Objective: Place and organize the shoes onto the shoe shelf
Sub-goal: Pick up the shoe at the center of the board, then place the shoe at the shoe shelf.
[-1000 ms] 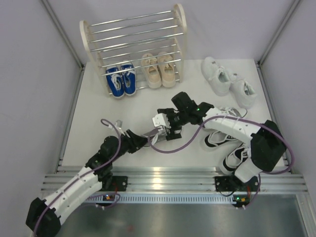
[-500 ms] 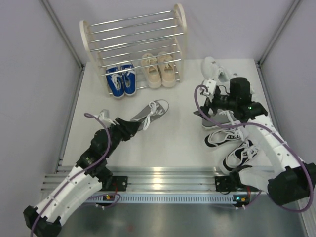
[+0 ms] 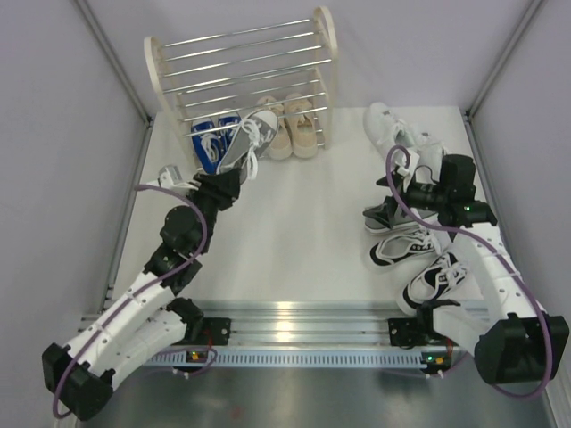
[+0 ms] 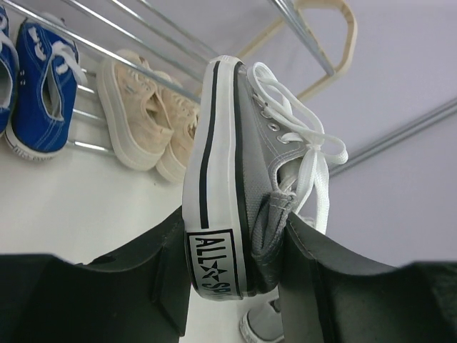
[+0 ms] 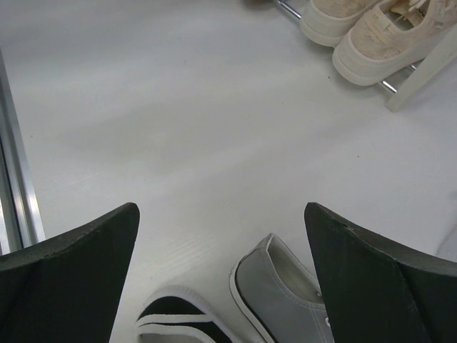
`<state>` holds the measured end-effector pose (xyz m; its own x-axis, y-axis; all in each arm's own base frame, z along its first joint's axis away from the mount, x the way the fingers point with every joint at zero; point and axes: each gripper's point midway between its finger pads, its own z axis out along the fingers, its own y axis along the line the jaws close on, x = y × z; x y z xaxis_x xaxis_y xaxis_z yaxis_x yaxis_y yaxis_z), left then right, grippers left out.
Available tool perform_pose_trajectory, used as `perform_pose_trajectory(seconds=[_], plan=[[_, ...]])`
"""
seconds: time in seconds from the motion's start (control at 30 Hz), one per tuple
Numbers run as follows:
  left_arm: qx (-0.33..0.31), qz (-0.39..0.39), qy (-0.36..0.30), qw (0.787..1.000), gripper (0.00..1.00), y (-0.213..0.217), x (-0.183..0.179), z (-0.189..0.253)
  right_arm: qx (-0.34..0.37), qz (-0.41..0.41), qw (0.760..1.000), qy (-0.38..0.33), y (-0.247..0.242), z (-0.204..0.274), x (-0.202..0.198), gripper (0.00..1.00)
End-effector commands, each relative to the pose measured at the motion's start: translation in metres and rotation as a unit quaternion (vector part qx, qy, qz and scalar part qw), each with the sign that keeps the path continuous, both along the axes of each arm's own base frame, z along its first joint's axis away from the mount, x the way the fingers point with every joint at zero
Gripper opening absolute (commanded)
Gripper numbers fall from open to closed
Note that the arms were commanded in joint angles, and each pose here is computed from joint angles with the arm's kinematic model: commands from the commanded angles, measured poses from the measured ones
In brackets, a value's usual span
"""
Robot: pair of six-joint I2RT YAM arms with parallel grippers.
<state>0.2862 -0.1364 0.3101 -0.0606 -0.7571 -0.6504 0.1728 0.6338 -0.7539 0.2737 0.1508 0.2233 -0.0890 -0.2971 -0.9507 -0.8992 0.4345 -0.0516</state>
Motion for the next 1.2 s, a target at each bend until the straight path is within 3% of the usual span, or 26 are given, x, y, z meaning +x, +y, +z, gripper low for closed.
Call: perform_pose_trajectory(seconds=[0.0,0.17,0.37,0.67,1.17], plan=[[-0.087,0.051,-0.142,0.985,0.0,0.024,0.008,0.097,0.017,0.022,0.999,-0.024,0.005,0.013,-0.004,1.0],[-0.139,0.073,-0.183,0.97,0.0,0.053,0.045,0.113,0.008,0.013,0.999,-0.033,0.001,0.011,-0.003,0.99],[-0.163,0.088,-0.178,0.966,0.0,0.076,0.093,0.109,0.003,0.013,0.999,-0.036,0.001,0.01,-0.003,0.99],[-0.231,0.155,-0.195,0.941,0.0,0.104,0.149,0.078,0.0,0.011,0.999,-0.037,0.0,0.007,-0.002,0.99],[-0.244,0.253,-0.187,0.917,0.0,0.136,0.18,0.034,-0.003,0.007,0.999,-0.035,-0.003,0.001,0.0,0.99]])
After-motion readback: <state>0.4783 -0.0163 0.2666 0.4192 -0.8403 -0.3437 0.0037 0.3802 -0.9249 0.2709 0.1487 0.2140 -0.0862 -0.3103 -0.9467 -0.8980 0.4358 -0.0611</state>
